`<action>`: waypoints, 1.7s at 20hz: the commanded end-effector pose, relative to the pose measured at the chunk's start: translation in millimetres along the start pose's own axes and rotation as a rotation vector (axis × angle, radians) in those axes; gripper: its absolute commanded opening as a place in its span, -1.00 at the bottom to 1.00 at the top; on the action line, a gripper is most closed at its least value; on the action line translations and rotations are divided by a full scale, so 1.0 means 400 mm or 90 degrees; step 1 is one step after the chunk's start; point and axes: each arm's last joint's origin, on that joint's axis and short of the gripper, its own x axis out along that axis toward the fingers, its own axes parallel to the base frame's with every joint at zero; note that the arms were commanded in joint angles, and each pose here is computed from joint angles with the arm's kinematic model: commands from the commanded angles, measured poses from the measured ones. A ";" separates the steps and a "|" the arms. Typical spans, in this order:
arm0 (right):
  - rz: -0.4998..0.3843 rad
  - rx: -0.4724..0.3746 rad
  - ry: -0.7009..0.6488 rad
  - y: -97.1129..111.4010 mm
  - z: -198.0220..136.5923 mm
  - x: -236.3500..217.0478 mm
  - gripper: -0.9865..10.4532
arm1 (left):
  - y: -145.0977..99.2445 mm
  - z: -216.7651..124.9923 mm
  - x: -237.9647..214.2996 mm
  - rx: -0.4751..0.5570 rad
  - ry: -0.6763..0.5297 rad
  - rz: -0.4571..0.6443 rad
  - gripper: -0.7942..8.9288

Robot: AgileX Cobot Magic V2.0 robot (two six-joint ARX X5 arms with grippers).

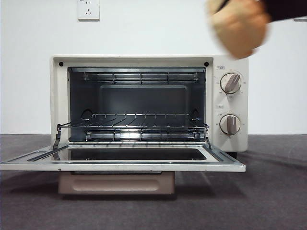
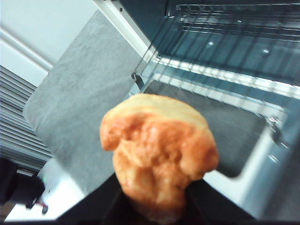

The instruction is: The left arm flap open the oven, the right arm pick bread and place it into oven, the left arm flap close the oven

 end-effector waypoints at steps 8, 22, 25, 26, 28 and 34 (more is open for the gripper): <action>-0.006 0.085 -0.054 -0.021 0.036 0.223 -0.65 | 0.014 -0.011 -0.054 -0.023 -0.021 -0.008 -0.82; -0.155 0.168 -0.146 -0.093 0.087 0.395 -0.65 | 0.015 -0.013 -0.054 0.003 -0.017 -0.007 -0.82; -0.171 0.169 -0.159 -0.096 0.089 0.394 -0.65 | 0.015 -0.013 -0.054 0.007 -0.017 -0.007 -0.82; -0.173 0.169 -0.161 -0.096 0.089 0.393 -0.65 | 0.015 -0.012 -0.054 0.008 -0.017 -0.007 -0.82; -0.176 0.169 -0.163 -0.098 0.090 0.393 -0.64 | 0.015 -0.012 -0.054 0.014 -0.017 -0.007 -0.82; -0.187 0.169 -0.171 -0.100 0.091 0.392 -0.47 | 0.014 -0.012 -0.054 0.014 -0.018 -0.007 -0.82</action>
